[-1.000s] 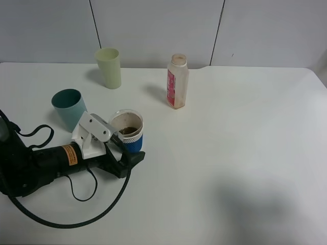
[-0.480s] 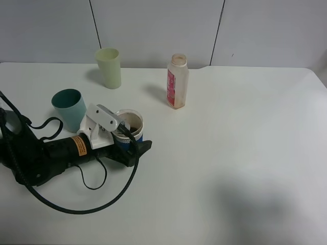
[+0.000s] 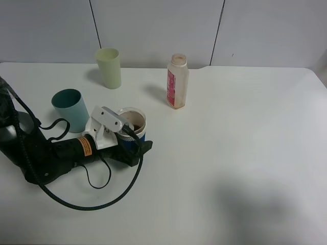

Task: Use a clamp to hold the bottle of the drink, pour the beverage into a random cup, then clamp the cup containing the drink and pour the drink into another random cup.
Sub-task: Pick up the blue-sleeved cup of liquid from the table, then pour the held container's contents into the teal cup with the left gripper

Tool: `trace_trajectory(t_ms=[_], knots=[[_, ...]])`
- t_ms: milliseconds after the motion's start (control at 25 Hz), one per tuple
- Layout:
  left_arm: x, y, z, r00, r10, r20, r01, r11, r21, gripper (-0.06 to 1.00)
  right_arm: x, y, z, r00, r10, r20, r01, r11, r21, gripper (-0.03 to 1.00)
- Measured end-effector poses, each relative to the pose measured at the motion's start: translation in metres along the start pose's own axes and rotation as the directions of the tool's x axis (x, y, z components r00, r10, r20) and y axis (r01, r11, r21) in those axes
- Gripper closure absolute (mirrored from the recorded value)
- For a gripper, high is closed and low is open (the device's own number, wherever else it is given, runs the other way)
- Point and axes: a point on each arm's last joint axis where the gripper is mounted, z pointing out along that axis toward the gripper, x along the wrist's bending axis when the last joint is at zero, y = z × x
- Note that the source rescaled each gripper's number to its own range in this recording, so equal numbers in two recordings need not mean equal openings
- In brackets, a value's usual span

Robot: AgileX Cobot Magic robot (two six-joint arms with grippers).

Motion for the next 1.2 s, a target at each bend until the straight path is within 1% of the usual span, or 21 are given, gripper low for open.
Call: trace_trajectory(t_ms=[40, 80, 120, 480, 600, 800, 1000, 1160, 1200], knots=[[0.0, 0.0, 0.0, 1.0, 0.0, 0.0, 0.0, 1.0, 0.0, 0.7, 0.0, 0.0, 0.0, 1.0, 0.0, 0.0, 0.0, 1.0, 0.0, -0.03], [0.0, 0.0, 0.0, 1.0, 0.001, 0.001, -0.001, 1.0, 0.0, 0.89, 0.0, 0.0, 0.0, 1.0, 0.0, 0.0, 0.0, 1.0, 0.0, -0.03], [0.0, 0.0, 0.0, 1.0, 0.001, 0.001, -0.001, 1.0, -0.001, 0.94, 0.0, 0.0, 0.0, 1.0, 0.0, 0.0, 0.0, 1.0, 0.0, -0.03], [-0.004, 0.001, -0.002, 0.999, 0.011, 0.033, -0.011, 1.0, 0.006, 0.93, 0.0, 0.0, 0.0, 1.0, 0.0, 0.0, 0.0, 1.0, 0.0, -0.03], [-0.006, 0.011, -0.009, 0.999, 0.018, 0.035, -0.018, 1.0, -0.021, 0.93, 0.0, 0.0, 0.0, 1.0, 0.0, 0.0, 0.0, 1.0, 0.0, -0.03], [-0.012, 0.035, -0.025, 0.998, 0.042, 0.039, -0.038, 0.994, -0.1, 0.93, 0.0, 0.0, 0.0, 1.0, 0.0, 0.0, 0.0, 1.0, 0.0, -0.03], [-0.012, 0.037, -0.044, 1.0, 0.012, -0.019, -0.014, 0.994, -0.109, 0.93, 0.0, 0.0, 0.0, 1.0, 0.0, 0.0, 0.0, 1.0, 0.0, -0.03], [-0.009, 0.03, -0.06, 0.995, -0.032, -0.093, 0.024, 0.996, -0.089, 0.93, 0.0, 0.0, 0.0, 1.0, 0.0, 0.0, 0.0, 1.0, 0.0, -0.03], [-0.009, 0.03, -0.06, 0.995, -0.032, -0.093, 0.024, 0.996, -0.089, 0.93, 0.0, 0.0, 0.0, 1.0, 0.0, 0.0, 0.0, 1.0, 0.0, -0.03]])
